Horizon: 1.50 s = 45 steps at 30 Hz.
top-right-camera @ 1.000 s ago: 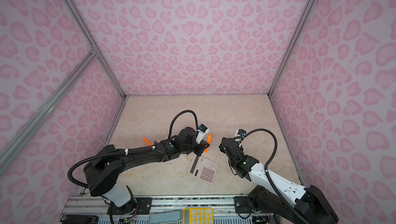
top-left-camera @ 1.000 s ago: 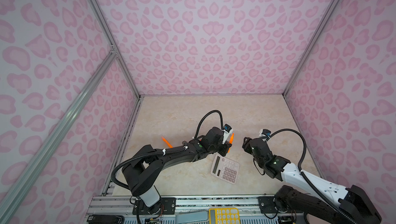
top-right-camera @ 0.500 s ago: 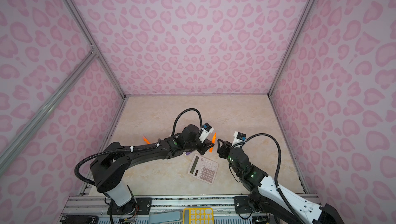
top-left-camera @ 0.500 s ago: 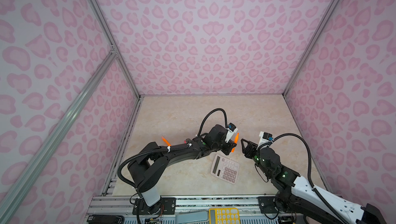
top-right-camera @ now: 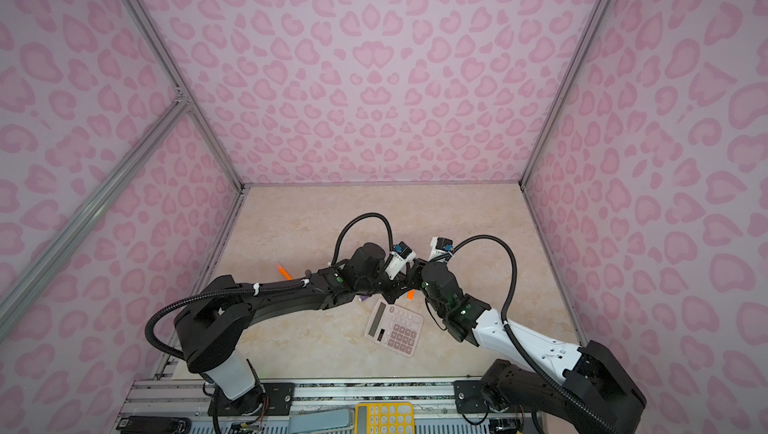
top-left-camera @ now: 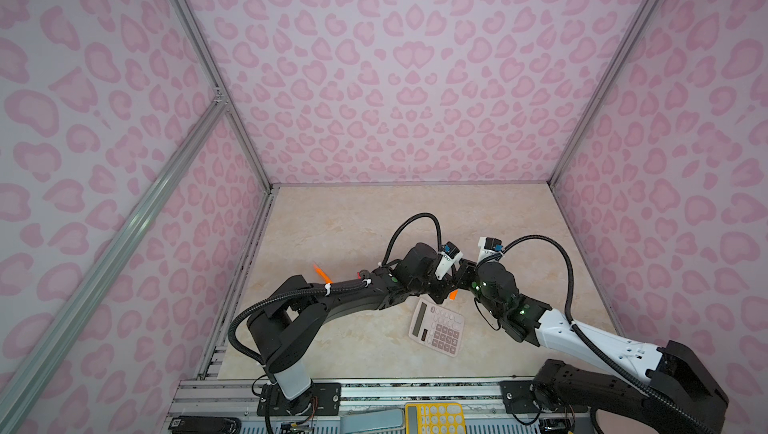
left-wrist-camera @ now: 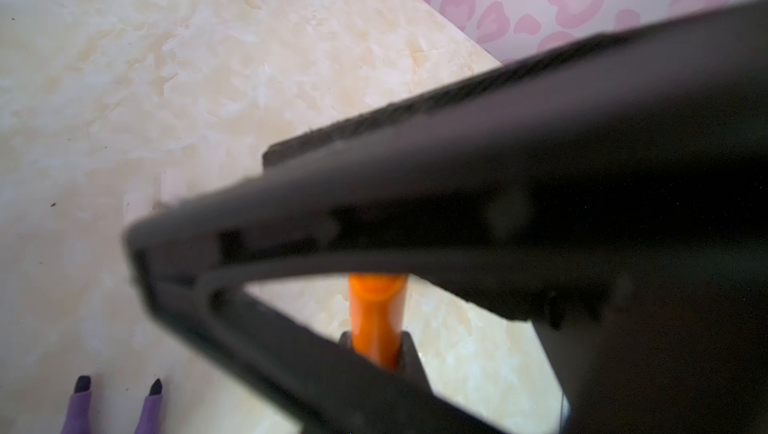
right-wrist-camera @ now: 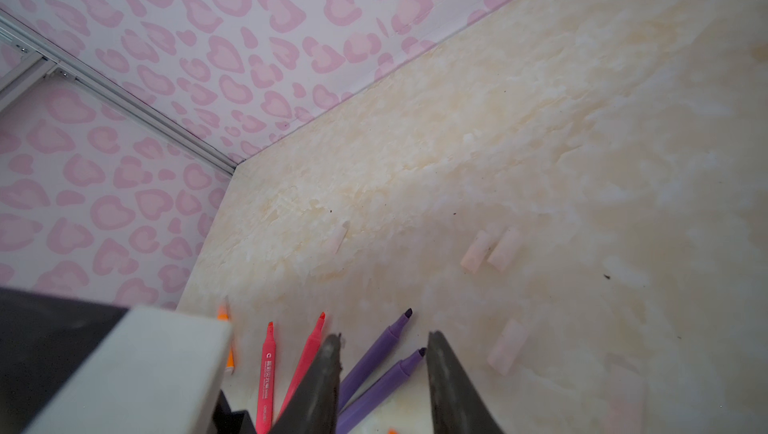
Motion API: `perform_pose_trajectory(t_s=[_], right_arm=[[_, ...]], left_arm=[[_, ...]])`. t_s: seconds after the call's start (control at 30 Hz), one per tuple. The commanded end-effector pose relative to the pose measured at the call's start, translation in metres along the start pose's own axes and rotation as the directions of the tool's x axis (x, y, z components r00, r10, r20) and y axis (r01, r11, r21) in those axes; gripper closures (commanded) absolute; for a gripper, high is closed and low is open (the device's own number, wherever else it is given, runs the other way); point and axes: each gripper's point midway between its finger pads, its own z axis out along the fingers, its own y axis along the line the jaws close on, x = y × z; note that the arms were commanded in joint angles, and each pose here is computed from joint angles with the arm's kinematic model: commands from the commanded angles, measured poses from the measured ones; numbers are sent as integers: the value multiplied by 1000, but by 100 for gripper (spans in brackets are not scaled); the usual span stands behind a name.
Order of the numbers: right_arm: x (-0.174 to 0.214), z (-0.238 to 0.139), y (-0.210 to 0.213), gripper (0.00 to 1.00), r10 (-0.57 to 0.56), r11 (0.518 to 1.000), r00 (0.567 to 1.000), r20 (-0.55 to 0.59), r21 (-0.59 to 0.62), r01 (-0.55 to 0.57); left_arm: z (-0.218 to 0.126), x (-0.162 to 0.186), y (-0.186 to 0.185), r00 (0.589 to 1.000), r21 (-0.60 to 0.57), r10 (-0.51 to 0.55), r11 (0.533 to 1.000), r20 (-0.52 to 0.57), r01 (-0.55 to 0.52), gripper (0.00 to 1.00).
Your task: Insert the pens into the pen caps
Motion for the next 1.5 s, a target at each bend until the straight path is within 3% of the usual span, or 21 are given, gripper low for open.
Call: perform_pose_trajectory(t_s=[0.0,0.47,0.53,0.7,0.87,1.07,1.23,1.33,1.4,1.47], right_arm=[[7,1,4,66,16,1000,999,-34,-15,-16],[14,3,-11,62,25,999,999,-44,43,-23],[15,4,-10,65,27,999,999,-47,36,-25],[20,8,-8,85,31,999,997,-71,36,-29],[16,5,-8,95,64,997,997,-52,33,-63],[14,-1,2,100,86,996,995,-43,-4,-86],[16,-1,5,100,90,996,995,-47,-11,-91],[17,-2,4,100,83,997,996,-45,1,-83],[17,-1,3,100,82,997,996,-46,3,-82],[16,-1,2,91,75,997,996,-41,9,-75]], left_arm=[[-2,-18,-5,998,11,30,999,60,-31,97],[-12,-26,-2,994,-25,29,999,106,-27,97],[-13,-27,-2,993,-25,29,999,110,-26,97],[-16,-29,-5,991,-17,29,999,127,-27,97],[-17,-29,-6,989,-7,36,999,141,-35,96],[-16,-31,-8,985,6,42,999,166,-44,74],[-14,-33,-2,985,-21,36,999,170,-33,72],[-13,-33,-2,985,-20,33,999,172,-30,79],[-12,-34,-1,985,-20,29,999,170,-26,96],[-11,-34,0,986,-27,26,999,167,-21,97]])
